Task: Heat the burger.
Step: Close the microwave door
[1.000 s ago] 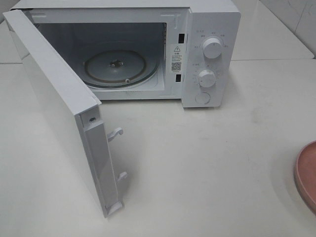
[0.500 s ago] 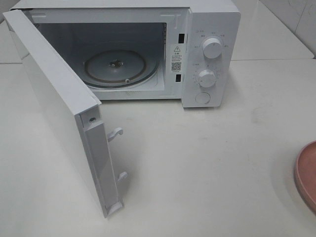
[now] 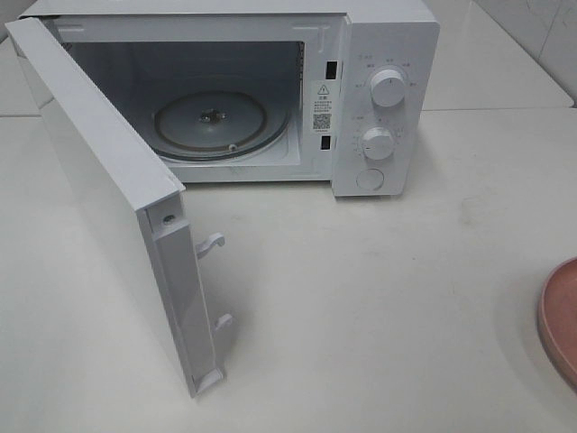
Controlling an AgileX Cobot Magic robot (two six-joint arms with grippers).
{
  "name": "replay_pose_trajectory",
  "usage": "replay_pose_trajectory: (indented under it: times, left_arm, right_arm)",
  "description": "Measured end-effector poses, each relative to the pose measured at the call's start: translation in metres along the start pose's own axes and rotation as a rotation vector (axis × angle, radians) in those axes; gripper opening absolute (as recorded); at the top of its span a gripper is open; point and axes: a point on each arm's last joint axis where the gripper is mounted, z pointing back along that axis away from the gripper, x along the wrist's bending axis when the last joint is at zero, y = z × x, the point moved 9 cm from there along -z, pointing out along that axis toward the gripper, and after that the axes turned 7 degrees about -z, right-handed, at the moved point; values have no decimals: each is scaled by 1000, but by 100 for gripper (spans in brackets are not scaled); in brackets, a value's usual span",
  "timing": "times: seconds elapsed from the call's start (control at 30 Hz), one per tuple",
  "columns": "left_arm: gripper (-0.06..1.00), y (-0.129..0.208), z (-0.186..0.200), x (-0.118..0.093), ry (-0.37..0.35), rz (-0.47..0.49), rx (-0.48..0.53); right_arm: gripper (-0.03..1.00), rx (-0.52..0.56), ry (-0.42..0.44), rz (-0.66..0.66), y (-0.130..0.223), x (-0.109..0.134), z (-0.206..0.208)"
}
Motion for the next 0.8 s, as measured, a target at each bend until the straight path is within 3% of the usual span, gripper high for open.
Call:
replay_pose_trajectory:
  times: [0.8]
  left_arm:
    - [99, -6, -2, 0, 7, 9, 2]
  right_arm:
    - [74, 0, 0, 0, 0, 0, 0]
